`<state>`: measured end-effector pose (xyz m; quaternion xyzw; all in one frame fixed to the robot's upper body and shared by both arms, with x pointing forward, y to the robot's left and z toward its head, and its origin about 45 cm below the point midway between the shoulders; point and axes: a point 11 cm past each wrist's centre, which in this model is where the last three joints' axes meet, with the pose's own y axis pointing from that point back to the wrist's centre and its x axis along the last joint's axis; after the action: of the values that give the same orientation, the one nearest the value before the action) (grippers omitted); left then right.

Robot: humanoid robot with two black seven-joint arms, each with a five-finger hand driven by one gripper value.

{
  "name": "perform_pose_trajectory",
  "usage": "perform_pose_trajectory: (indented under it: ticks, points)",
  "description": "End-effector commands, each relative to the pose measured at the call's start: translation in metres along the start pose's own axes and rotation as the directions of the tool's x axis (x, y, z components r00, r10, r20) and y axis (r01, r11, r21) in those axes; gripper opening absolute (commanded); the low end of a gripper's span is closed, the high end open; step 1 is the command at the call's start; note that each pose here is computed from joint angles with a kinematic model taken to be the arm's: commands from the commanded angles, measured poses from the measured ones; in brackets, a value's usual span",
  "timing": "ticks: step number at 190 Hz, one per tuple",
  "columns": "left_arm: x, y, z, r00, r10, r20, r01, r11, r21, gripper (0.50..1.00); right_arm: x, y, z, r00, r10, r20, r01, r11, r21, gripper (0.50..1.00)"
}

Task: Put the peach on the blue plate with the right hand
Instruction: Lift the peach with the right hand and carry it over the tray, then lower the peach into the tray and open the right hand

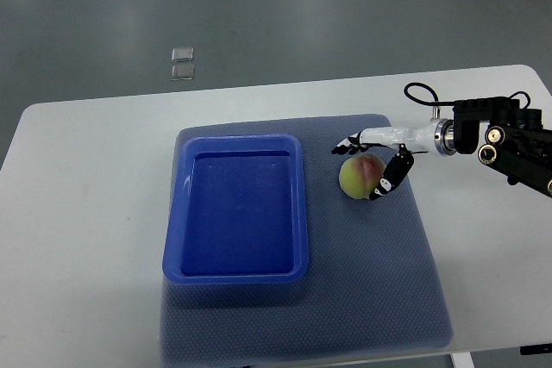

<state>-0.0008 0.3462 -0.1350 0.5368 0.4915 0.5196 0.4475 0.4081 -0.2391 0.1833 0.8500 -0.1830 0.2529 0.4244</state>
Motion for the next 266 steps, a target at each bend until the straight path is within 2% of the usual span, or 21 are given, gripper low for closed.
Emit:
perform_pose_trajectory:
  ticks: [1, 24, 25, 29, 55, 63, 73, 74, 76, 110, 152, 178, 187, 197, 198, 200, 209, 219, 222, 230, 266]
  points:
    - [0.0, 0.0, 0.0, 1.0, 0.0, 0.0, 0.0, 1.0, 0.0, 1.0, -0.002, -0.001, 0.002, 1.0, -0.003, -0.011, 0.003, 1.0, -0.008, 0.919]
    - [0.0, 0.0, 0.0, 1.0, 0.0, 0.0, 0.0, 1.0, 0.0, 1.0, -0.001, -0.001, 0.001, 1.0, 0.004, -0.014, -0.004, 1.0, -0.007, 0.911]
    - [0.0, 0.0, 0.0, 1.0, 0.0, 0.0, 0.0, 1.0, 0.0, 1.0, -0.001, -0.001, 0.002, 1.0, 0.005, -0.018, -0.005, 1.0, -0.011, 0.885]
    - [0.0, 0.0, 0.0, 1.0, 0.0, 0.0, 0.0, 1.0, 0.0, 1.0, 0.0, -0.001, 0.002, 1.0, 0.006, -0.019, -0.006, 1.0, -0.011, 0.862]
    - [0.0, 0.0, 0.0, 1.0, 0.0, 0.0, 0.0, 1.0, 0.0, 1.0, -0.001, -0.001, 0.002, 1.0, 0.005, -0.022, -0.005, 1.0, -0.013, 0.778]
    - [0.0, 0.0, 0.0, 1.0, 0.002, 0.0, -0.002, 1.0, 0.0, 1.0, -0.001, -0.001, 0.002, 1.0, 0.005, -0.022, -0.005, 1.0, -0.013, 0.715]
    - [0.0, 0.0, 0.0, 1.0, 0.002, 0.0, -0.002, 1.0, 0.0, 1.0, -0.001, -0.001, 0.002, 1.0, 0.005, -0.022, -0.005, 1.0, -0.013, 0.715]
    - [0.0, 0.0, 0.0, 1.0, 0.0, 0.0, 0.0, 1.0, 0.0, 1.0, 0.0, -0.001, 0.002, 1.0, 0.005, -0.023, -0.005, 1.0, -0.013, 0.652]
    - [0.0, 0.0, 0.0, 1.0, 0.0, 0.0, 0.0, 1.0, 0.0, 1.0, 0.0, -0.001, 0.002, 1.0, 0.004, -0.023, -0.005, 1.0, -0.013, 0.64]
    - [0.0, 0.0, 0.0, 1.0, 0.0, 0.0, 0.0, 1.0, 0.0, 1.0, 0.004, -0.001, -0.001, 1.0, 0.013, -0.028, -0.013, 1.0, -0.007, 0.5]
    - [0.0, 0.0, 0.0, 1.0, 0.0, 0.0, 0.0, 1.0, 0.0, 1.0, 0.04, 0.001, -0.035, 0.995, 0.074, -0.072, -0.069, 0.995, 0.066, 0.5]
    - [0.0, 0.0, -0.001, 1.0, 0.0, 0.0, 0.0, 1.0, 0.001, 1.0, 0.045, -0.02, -0.081, 0.989, 0.113, -0.1, -0.094, 0.979, 0.18, 0.5]
    - [0.0, 0.0, 0.0, 1.0, 0.002, 0.0, -0.002, 1.0, 0.0, 1.0, 0.042, -0.032, -0.099, 0.986, 0.136, -0.101, -0.11, 0.969, 0.222, 0.5]
    - [0.0, 0.0, 0.0, 1.0, 0.002, 0.0, -0.002, 1.0, 0.0, 1.0, 0.042, -0.032, -0.099, 0.986, 0.136, -0.101, -0.11, 0.969, 0.222, 0.5]
    - [0.0, 0.0, 0.0, 1.0, 0.0, 0.0, 0.0, 1.0, 0.0, 1.0, 0.035, -0.044, -0.118, 0.985, 0.14, -0.1, -0.11, 0.959, 0.263, 0.5]
    - [0.0, 0.0, 0.0, 1.0, 0.0, 0.0, 0.0, 1.0, 0.0, 1.0, 0.034, -0.047, -0.123, 0.985, 0.139, -0.101, -0.107, 0.956, 0.272, 0.5]
    - [0.0, 0.0, 0.0, 1.0, 0.0, 0.0, 0.0, 1.0, 0.0, 1.0, 0.025, -0.057, -0.142, 0.986, 0.131, -0.104, -0.093, 0.946, 0.31, 0.5]
    - [0.0, 0.0, 0.0, 1.0, 0.0, 0.0, 0.0, 1.0, 0.0, 1.0, 0.025, -0.057, -0.142, 0.986, 0.131, -0.104, -0.093, 0.946, 0.31, 0.5]
    - [0.0, 0.0, 0.0, 1.0, 0.0, 0.0, 0.0, 1.0, 0.0, 1.0, 0.013, -0.07, -0.164, 0.987, 0.121, -0.108, -0.077, 0.934, 0.349, 0.507]
    - [0.0, 0.0, 0.0, 1.0, 0.002, 0.0, -0.002, 1.0, 0.0, 1.0, 0.009, -0.076, -0.173, 0.987, 0.118, -0.11, -0.071, 0.93, 0.361, 0.517]
    - [0.0, 0.0, 0.0, 1.0, 0.0, 0.0, 0.0, 1.0, 0.0, 1.0, -0.016, -0.095, -0.174, 0.986, 0.054, -0.155, 0.0, 0.944, 0.33, 0.562]
